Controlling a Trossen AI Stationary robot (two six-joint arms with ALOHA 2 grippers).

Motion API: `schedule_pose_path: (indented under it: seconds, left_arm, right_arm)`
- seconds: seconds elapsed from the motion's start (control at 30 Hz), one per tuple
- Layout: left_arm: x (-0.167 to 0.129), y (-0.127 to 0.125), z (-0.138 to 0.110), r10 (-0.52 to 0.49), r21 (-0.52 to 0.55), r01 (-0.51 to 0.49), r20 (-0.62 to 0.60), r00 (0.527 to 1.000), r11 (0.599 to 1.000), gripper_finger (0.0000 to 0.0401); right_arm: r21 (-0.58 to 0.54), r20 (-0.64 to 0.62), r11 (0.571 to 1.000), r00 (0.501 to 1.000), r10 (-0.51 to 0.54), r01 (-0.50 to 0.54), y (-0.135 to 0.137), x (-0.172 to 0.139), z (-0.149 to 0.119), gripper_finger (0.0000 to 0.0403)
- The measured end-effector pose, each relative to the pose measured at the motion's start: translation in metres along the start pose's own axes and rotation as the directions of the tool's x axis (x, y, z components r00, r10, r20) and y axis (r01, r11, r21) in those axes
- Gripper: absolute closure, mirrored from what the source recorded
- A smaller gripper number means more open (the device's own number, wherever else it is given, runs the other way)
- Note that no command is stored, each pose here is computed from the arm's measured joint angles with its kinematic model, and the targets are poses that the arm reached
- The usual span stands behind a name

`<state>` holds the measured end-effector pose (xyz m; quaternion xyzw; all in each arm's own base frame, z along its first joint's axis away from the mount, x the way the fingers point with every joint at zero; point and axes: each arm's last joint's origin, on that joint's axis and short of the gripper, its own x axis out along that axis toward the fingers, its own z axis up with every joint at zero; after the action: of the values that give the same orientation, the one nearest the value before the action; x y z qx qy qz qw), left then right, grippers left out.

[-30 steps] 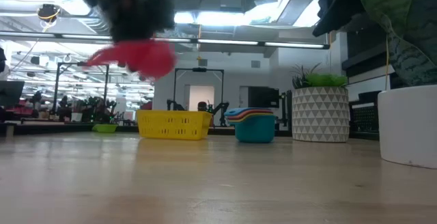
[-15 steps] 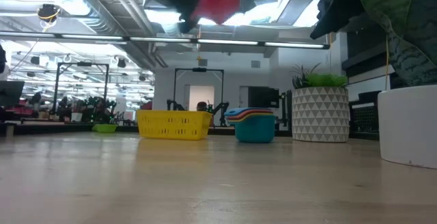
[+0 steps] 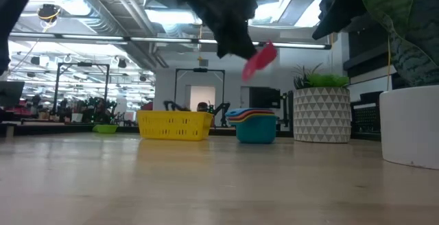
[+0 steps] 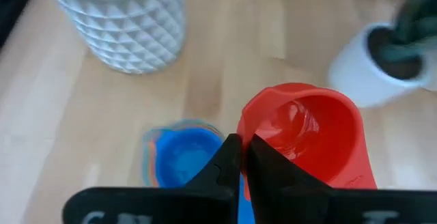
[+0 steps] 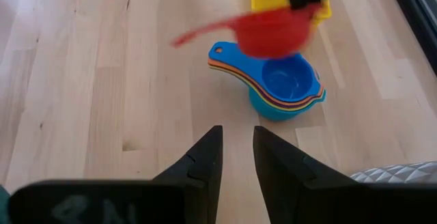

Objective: Nest measuring cups in basket
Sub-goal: Stack the red measuring cup into the blue measuring cup

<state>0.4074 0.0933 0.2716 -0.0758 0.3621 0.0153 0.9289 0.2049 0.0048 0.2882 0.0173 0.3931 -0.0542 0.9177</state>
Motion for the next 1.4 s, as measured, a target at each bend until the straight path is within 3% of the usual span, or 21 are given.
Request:
schedule_pose_path:
  seconds: [0.23,0.47,1.4]
  left_arm:
    - [0.019,0.034,-0.004,0.043,-0.035,-0.044,-0.046,0.998,0.998,0.0396]
    - [0.028,0.052,-0.012,0.019,-0.077,-0.024,-0.069,0.997,0.997,0.0396]
    - [0.033,0.043,-0.018,0.076,-0.051,-0.083,-0.115,0.99,0.995,0.0368]
  right_arm:
    - [0.0,0.0,1.0,1.0,0.0,0.0,0.0,0.0,0.0,0.0315]
    - [0.0,0.001,1.0,1.0,0.0,0.0,0.0,0.0,0.0,0.0315]
    - [0.001,0.001,1.0,1.0,0.0,0.0,0.0,0.0,0.0,0.0315]
